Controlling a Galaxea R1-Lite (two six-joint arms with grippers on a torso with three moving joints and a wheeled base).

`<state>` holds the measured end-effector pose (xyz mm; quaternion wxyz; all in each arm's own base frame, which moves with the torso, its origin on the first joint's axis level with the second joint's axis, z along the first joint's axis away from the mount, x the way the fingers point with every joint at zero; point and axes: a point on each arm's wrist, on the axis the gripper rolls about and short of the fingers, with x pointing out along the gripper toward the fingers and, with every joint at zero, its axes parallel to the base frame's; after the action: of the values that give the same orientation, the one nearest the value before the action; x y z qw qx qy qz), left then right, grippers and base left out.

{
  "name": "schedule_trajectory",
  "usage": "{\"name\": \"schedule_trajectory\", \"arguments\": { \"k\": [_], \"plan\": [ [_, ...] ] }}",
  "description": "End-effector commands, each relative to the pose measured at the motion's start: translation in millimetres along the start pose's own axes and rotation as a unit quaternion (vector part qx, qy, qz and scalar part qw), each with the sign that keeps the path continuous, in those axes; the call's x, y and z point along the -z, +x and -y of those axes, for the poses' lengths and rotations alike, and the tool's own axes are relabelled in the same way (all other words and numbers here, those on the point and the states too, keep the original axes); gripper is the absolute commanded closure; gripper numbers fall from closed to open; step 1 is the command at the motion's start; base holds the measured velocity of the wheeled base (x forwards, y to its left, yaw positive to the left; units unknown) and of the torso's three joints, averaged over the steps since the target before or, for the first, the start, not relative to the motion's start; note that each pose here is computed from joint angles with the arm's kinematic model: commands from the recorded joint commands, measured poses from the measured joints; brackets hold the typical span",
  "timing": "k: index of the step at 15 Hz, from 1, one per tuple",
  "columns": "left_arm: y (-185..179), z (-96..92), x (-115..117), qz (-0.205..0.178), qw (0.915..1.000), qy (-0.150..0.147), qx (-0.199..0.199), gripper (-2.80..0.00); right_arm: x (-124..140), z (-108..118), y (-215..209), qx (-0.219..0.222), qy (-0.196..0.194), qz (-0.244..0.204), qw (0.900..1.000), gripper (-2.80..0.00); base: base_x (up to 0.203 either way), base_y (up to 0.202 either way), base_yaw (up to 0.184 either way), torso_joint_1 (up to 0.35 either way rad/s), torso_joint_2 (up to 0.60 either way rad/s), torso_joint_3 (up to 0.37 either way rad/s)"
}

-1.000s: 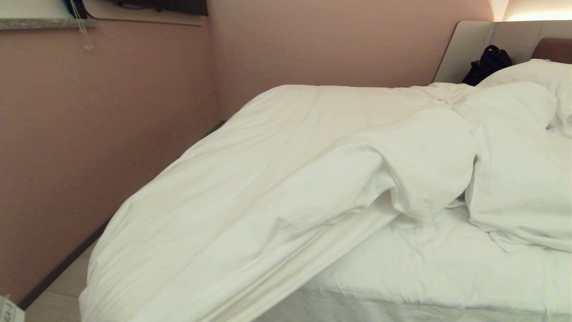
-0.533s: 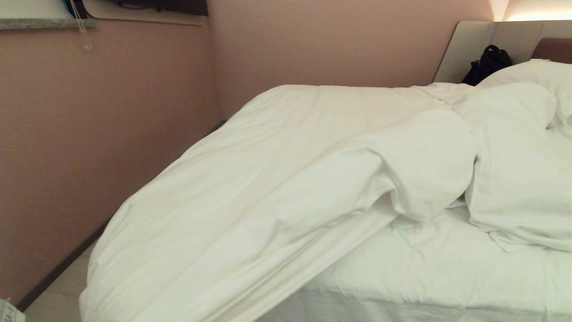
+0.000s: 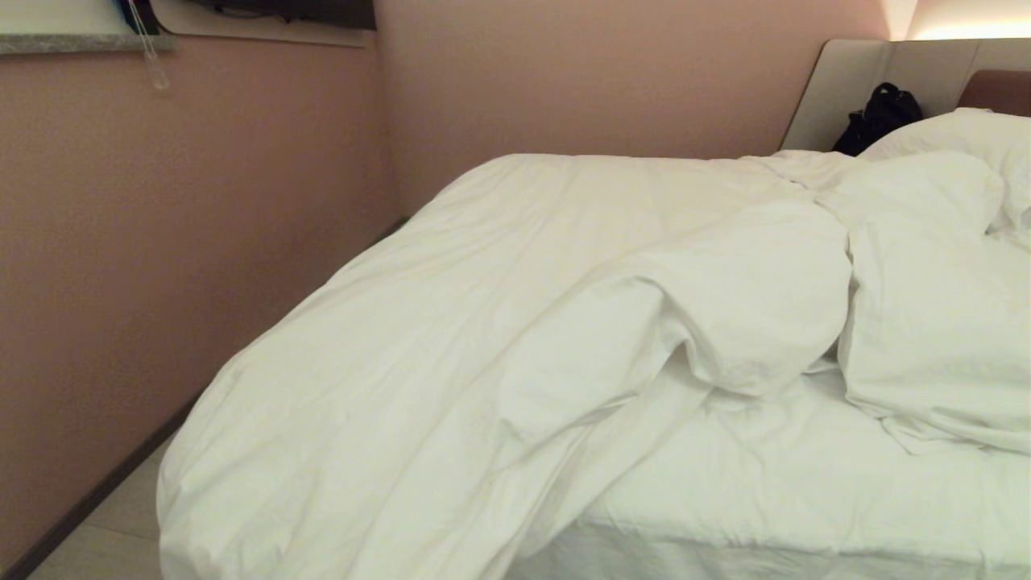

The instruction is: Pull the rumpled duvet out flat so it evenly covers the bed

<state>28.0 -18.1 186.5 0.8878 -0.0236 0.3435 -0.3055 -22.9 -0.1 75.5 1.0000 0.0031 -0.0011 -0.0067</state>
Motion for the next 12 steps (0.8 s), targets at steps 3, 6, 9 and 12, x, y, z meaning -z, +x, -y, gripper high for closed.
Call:
{"name": "schedule_trajectory", "arguments": {
  "k": [3,6,9,12],
  "plan": [
    [-26,4.8,-2,0.091,0.9919,-0.036,-0.081,-2.80,0,0,0,0.000,0.000,0.000,1.000,0.00,0.000,0.000,0.000,0.000,0.00,0.000],
    [-47,5.3,-3,0.172,0.9598,-0.068,-0.211,-2.80,0,0,0,0.000,0.000,0.000,1.000,0.00,0.000,0.000,0.000,0.000,0.00,0.000],
    [-70,6.5,8,0.249,0.9088,-0.087,-0.323,-2.80,0,0,0,0.000,0.000,0.000,1.000,0.00,0.000,0.000,0.000,0.000,0.00,0.000],
    [-80,10.9,22,0.283,0.8766,-0.107,-0.374,-2.80,0,0,0,0.000,0.000,0.000,1.000,0.00,0.000,0.000,0.000,0.000,0.00,0.000]
  ]
}}
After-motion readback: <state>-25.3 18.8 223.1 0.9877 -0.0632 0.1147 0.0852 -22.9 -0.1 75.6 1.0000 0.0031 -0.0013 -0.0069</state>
